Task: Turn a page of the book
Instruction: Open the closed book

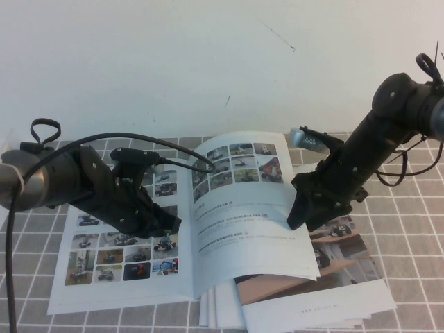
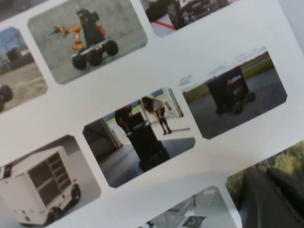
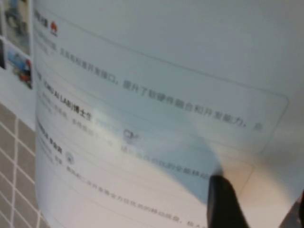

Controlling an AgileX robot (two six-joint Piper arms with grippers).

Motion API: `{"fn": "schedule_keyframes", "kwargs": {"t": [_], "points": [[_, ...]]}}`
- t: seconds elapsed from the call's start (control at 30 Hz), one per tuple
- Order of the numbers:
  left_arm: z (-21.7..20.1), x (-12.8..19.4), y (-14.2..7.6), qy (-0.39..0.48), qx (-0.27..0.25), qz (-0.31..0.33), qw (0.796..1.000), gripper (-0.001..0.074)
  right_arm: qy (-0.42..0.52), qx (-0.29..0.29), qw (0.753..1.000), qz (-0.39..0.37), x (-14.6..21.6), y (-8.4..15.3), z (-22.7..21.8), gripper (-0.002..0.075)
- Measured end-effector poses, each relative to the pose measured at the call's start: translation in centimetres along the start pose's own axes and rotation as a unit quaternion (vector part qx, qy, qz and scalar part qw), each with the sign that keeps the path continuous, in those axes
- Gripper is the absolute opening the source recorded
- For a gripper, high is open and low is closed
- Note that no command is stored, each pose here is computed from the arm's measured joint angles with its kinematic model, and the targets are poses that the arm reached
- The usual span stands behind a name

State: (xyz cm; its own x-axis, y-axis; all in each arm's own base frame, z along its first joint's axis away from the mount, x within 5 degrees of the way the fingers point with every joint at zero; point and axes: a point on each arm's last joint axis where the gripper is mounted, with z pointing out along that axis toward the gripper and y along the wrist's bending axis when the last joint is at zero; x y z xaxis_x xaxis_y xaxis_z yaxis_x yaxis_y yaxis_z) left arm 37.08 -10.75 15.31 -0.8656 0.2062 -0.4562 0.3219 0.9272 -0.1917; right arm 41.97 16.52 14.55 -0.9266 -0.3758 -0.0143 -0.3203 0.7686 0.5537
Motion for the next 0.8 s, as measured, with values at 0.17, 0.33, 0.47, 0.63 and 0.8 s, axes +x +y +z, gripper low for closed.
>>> {"fn": "schedule_keyframes", "kwargs": {"t": [0.17, 0.33, 0.47, 0.63, 0.8], "points": [[0.0, 0.0, 0.0, -0.002, -0.001, 0.0, 1.0, -0.0004, -0.019, -0.046, 0.999, -0.016, -0.3, 0.8, 0.0, 0.0334], [0.0, 0.0, 0.0, -0.002, -0.001, 0.0, 1.0, -0.0004, -0.022, -0.053, 0.998, -0.02, -0.4, 1.0, -0.1, 0.0335], [0.1, 0.0, 0.0, -0.001, -0.001, 0.0, 1.0, -0.0004, -0.025, -0.052, 0.998, -0.023, -0.6, 1.1, -0.2, 0.0334], [0.1, 0.0, 0.0, -0.001, -0.001, 0.0, 1.0, -0.0004, -0.051, -0.049, 0.997, -0.025, -1.4, 2.0, -1.8, 0.0335], [0.1, 0.0, 0.0, -0.001, -0.001, 0.002, 1.0, -0.0004, -0.09, -0.047, 0.994, -0.035, -2.1, 3.8, -4.6, 0.0334]]}}
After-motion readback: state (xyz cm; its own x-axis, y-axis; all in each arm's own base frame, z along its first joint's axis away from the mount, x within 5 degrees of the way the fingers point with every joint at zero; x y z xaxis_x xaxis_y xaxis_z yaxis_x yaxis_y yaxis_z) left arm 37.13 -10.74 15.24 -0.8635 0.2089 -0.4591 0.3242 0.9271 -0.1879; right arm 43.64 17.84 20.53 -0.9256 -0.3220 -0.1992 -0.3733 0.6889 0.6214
